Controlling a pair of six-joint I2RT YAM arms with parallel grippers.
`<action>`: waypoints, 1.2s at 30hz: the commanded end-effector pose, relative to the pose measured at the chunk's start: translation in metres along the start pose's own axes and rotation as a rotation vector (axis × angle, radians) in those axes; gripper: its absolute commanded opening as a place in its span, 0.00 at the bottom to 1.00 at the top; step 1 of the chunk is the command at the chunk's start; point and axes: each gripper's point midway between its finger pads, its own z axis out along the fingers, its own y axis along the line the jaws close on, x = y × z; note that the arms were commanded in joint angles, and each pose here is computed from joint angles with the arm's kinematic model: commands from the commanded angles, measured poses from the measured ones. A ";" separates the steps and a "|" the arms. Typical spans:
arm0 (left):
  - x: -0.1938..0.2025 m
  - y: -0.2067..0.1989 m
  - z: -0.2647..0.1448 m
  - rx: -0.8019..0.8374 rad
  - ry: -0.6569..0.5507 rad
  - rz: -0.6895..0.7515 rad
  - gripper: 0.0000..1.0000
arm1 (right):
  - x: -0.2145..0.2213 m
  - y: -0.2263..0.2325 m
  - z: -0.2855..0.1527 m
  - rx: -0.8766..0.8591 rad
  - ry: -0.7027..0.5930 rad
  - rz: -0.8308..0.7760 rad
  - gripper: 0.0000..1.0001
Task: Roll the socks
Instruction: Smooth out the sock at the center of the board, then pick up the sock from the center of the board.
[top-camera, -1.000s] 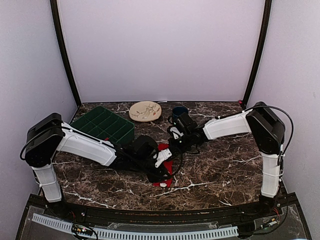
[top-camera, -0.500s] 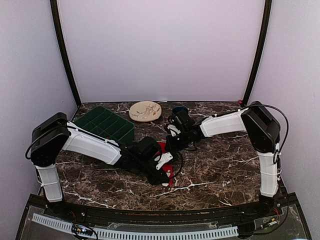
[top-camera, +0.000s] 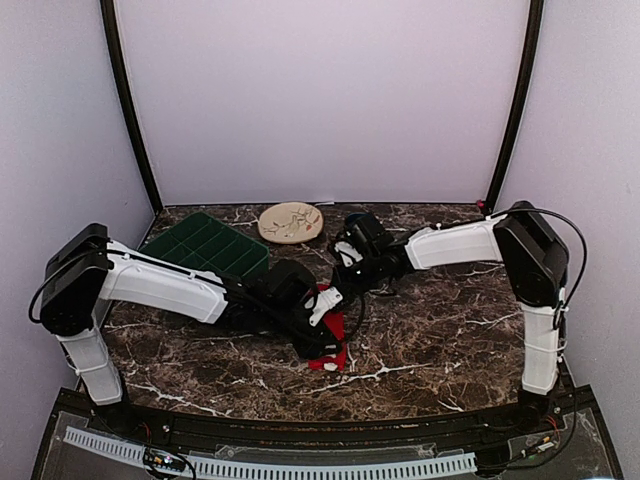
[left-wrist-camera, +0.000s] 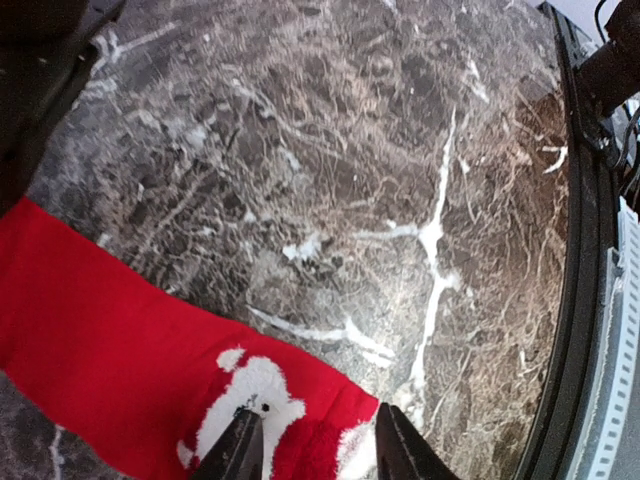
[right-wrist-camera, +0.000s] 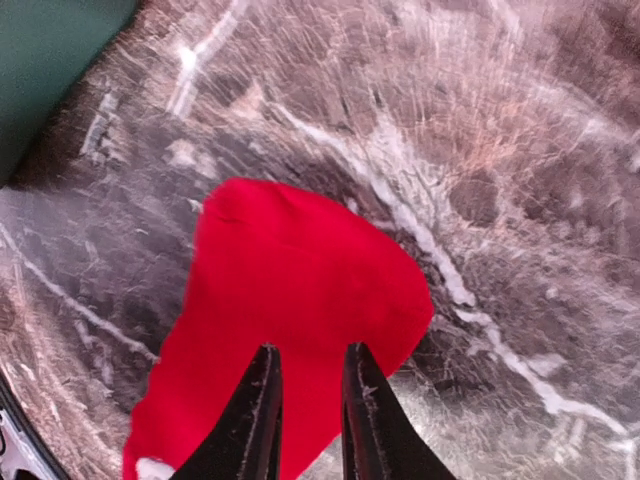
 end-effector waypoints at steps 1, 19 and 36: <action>-0.032 -0.004 -0.042 -0.049 -0.140 0.017 0.41 | -0.041 0.015 -0.045 -0.024 -0.144 -0.058 0.23; -0.089 0.034 -0.164 -0.419 -0.592 0.113 0.20 | -0.119 -0.006 -0.211 0.033 -0.820 0.010 1.00; -0.054 0.079 -0.153 -0.386 -0.524 -0.069 0.95 | -0.114 -0.016 -0.213 0.060 -0.691 -0.169 0.87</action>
